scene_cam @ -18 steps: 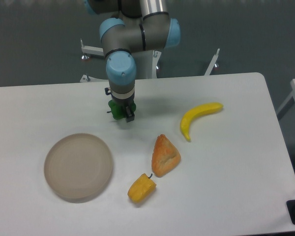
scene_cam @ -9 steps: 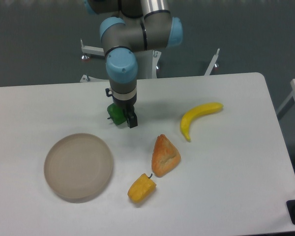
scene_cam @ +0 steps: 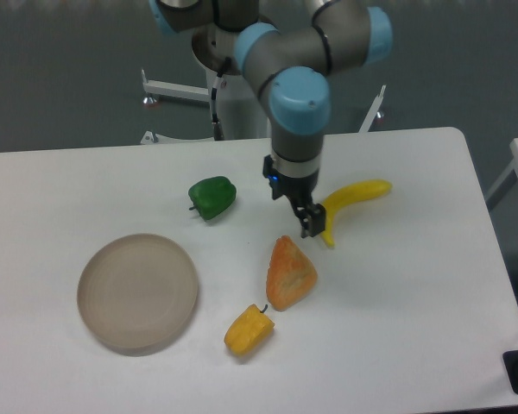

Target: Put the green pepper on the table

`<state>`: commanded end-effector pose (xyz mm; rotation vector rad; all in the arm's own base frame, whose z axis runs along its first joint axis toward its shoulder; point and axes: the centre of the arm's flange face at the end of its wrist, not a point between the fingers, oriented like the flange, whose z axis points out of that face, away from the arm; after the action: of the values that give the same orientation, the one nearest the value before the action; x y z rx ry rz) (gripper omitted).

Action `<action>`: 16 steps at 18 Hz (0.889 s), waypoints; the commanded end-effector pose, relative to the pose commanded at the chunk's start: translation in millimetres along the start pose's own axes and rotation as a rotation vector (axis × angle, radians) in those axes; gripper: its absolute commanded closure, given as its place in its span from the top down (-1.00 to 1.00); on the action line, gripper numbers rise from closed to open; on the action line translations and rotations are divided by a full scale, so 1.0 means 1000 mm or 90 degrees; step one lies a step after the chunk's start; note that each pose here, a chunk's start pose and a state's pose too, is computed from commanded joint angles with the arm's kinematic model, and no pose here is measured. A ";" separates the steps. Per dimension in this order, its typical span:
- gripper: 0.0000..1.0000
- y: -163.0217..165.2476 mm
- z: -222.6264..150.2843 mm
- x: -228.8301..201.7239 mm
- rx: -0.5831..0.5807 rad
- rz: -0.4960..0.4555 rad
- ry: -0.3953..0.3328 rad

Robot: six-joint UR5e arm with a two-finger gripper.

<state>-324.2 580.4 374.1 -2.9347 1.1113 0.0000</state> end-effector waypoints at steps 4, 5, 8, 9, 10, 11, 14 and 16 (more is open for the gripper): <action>1.00 0.015 -0.009 -0.019 -0.001 0.022 0.011; 1.00 0.020 -0.008 -0.022 -0.001 0.036 0.011; 1.00 0.047 -0.012 -0.029 0.001 0.052 0.009; 1.00 0.053 -0.012 -0.030 0.001 0.061 0.009; 1.00 0.053 -0.013 -0.029 0.001 0.068 0.008; 1.00 0.054 -0.013 -0.029 0.002 0.068 0.008; 1.00 0.053 -0.009 -0.029 0.001 0.069 0.009; 1.00 0.052 -0.008 -0.029 0.001 0.069 0.010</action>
<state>-380.5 561.0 382.2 -2.8735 1.2710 -0.0228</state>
